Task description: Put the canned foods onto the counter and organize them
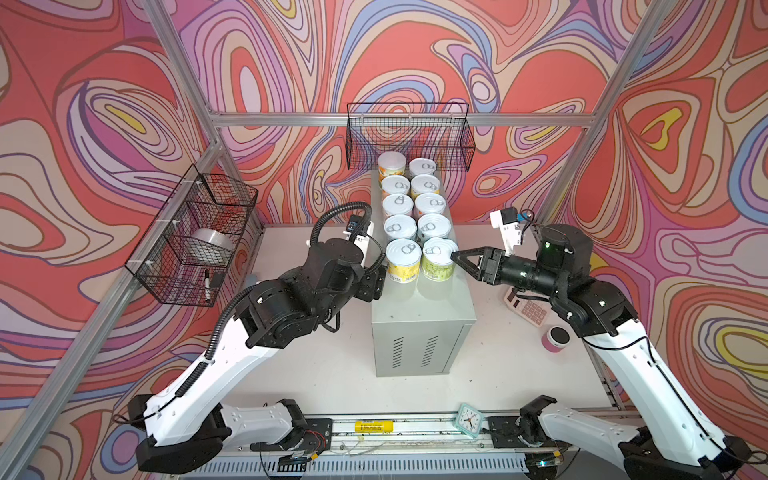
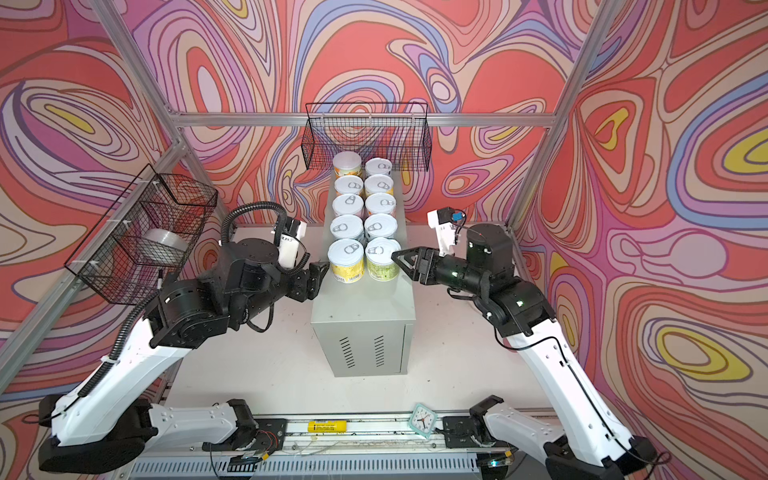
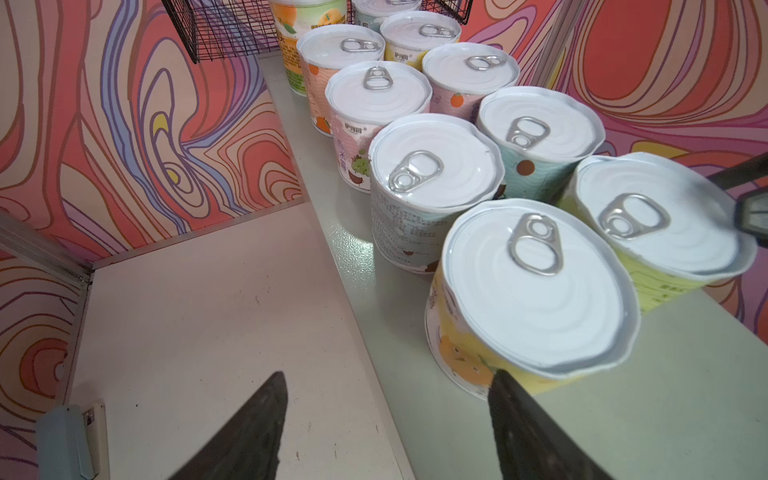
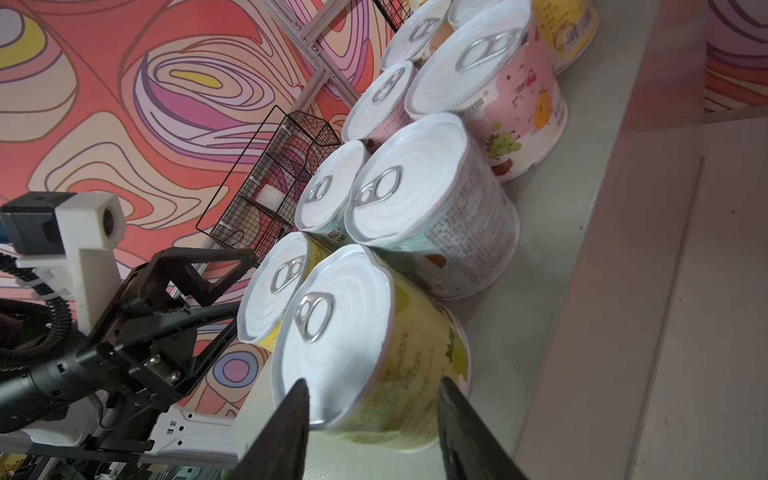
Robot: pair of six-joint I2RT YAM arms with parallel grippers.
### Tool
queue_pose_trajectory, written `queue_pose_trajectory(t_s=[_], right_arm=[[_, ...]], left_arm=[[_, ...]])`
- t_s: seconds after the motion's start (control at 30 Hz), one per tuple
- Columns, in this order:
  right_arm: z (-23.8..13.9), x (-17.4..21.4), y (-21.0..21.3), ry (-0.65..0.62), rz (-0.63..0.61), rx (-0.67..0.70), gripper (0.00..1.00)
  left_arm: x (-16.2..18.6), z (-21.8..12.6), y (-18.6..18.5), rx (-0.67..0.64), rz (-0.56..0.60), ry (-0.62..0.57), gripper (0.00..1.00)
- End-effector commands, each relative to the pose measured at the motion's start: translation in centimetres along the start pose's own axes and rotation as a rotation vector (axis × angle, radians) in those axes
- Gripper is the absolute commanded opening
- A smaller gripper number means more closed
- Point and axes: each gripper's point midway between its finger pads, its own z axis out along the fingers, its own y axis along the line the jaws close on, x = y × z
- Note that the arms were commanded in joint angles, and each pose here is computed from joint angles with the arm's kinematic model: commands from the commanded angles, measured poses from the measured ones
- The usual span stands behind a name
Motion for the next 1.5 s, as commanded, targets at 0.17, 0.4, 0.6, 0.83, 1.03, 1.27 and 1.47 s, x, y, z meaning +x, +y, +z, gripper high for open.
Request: queue_pose_trajectory(t_s=[0.17, 0.4, 0.6, 0.83, 1.03, 1.27, 1.47], right_arm=[[0.2, -0.3, -0.1, -0.008, 0.003, 0.023, 0.5], [-1.2, -1.1, 0.4, -0.039, -0.027, 0.051, 0.54], [-2.1, -2.4, -0.5, -0.072, -0.073, 0.158, 0.74], [-2.5, -4.4, -6.7, -0.133, -0.148, 0.505, 0.98], [-3.8, -5.7, -15.7, -0.191, -0.079, 0.74, 0.98], [-7.0, -3.8, -26.6, -0.367, 0.029, 0.971, 0.98], [-5.4, -1.7, -29.2, -0.347, -0.01, 0.968, 0.98]], left_arm=[[-0.4, -0.7, 0.9, -0.019, -0.031, -0.03, 0.77], [-0.9, -1.7, 2.3, -0.071, -0.031, -0.064, 0.83], [-0.9, -2.7, 5.8, -0.165, -0.09, -0.104, 0.96], [2.0, 0.4, 11.7, -0.262, -0.258, -0.091, 1.0], [6.2, 5.4, 15.6, -0.317, -0.354, -0.053, 1.0], [11.2, 9.4, 19.6, -0.499, -0.231, -0.109, 1.0], [17.9, 12.1, 23.8, -0.646, -0.177, -0.108, 1.0]])
